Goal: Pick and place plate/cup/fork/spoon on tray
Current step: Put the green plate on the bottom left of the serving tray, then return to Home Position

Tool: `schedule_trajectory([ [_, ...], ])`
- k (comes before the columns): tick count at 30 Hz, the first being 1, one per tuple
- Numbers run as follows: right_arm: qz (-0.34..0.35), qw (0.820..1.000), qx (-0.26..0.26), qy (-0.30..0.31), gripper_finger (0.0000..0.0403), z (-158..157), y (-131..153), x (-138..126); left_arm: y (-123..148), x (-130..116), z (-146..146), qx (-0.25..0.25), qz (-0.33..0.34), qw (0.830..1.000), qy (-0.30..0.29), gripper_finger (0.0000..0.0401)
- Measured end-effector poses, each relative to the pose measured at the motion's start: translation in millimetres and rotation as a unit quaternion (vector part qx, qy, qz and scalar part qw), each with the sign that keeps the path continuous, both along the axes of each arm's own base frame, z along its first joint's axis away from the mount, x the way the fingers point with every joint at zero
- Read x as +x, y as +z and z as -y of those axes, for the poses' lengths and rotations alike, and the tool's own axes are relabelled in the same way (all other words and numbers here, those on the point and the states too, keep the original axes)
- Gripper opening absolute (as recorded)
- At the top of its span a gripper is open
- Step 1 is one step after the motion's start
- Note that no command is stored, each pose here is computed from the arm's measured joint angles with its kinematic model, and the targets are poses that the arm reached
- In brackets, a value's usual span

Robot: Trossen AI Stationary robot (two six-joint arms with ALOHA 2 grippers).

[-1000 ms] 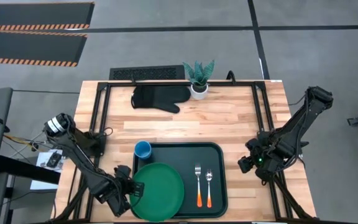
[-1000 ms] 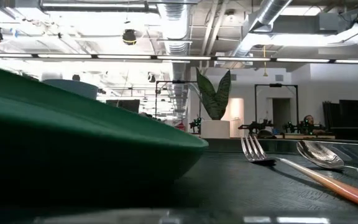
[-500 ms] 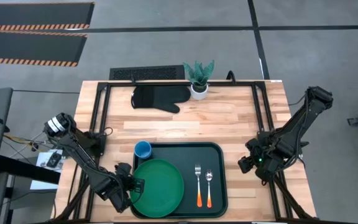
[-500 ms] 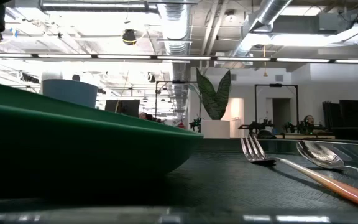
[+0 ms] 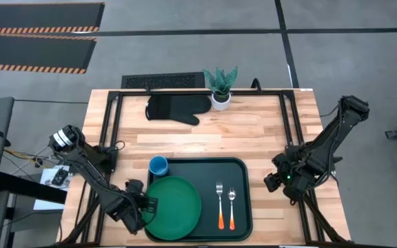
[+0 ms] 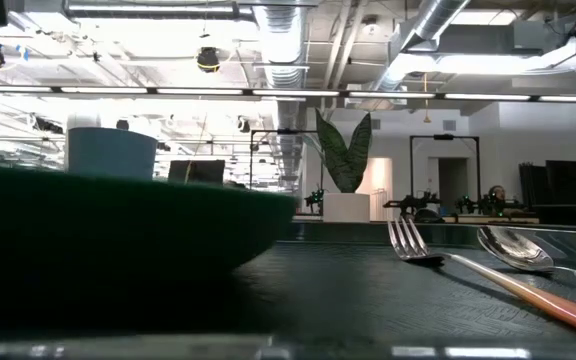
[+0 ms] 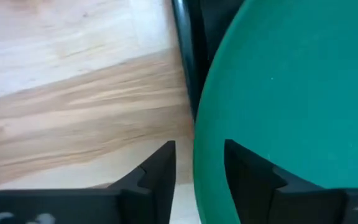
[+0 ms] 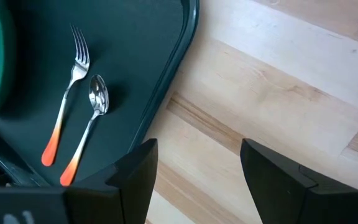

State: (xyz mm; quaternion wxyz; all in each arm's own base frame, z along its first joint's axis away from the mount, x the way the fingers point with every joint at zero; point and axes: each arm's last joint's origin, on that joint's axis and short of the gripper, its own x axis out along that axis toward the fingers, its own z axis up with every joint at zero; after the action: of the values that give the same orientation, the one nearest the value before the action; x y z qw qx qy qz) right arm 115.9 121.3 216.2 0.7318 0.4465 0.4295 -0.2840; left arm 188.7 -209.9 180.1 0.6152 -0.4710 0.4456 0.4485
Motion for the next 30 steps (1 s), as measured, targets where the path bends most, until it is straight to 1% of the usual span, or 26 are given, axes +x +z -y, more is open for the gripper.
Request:
schedule_trajectory([
  [4, 0.0, 1.0, 0.0, 0.0, 0.0255, 0, 0, 0, 0, 4, -2, -0.003, 0.008, 1.0, 0.001, 0.0129],
  [9, 0.0, 1.0, 0.0, 0.0, 0.0255, 0, 0, 0, 0, 9, -4, -0.007, 0.003, 1.0, -0.017, 0.0128],
  [14, 0.001, 1.0, 0.0, 0.001, 0.0255, 0, 0, 0, 0, 7, -4, -0.009, -0.009, 1.0, -0.016, 0.013],
  [20, 0.018, 1.0, 0.003, 0.022, 0.0255, -3, 2, 3, 15, -2, -4, -0.019, 0.02, 1.0, -0.01, 0.013],
  [23, 0.04, 0.999, 0.004, 0.033, 0.0255, -3, 4, 8, 29, -8, -8, -0.028, 0.042, 0.999, -0.009, 0.0129],
  [26, 0.081, 0.994, 0.007, 0.07, 0.0255, -1, 13, 14, 48, -14, -17, -0.028, 0.079, 0.996, -0.022, 0.0129],
  [28, 0.129, 0.987, 0.01, 0.099, 0.0255, 3, 23, 19, 64, -17, -24, -0.016, 0.131, 0.99, -0.045, 0.0129],
  [30, 0.196, 0.972, 0.006, 0.131, 0.0255, 9, 38, 25, 83, -20, -33, 0.007, 0.183, 0.98, -0.074, 0.0129],
])
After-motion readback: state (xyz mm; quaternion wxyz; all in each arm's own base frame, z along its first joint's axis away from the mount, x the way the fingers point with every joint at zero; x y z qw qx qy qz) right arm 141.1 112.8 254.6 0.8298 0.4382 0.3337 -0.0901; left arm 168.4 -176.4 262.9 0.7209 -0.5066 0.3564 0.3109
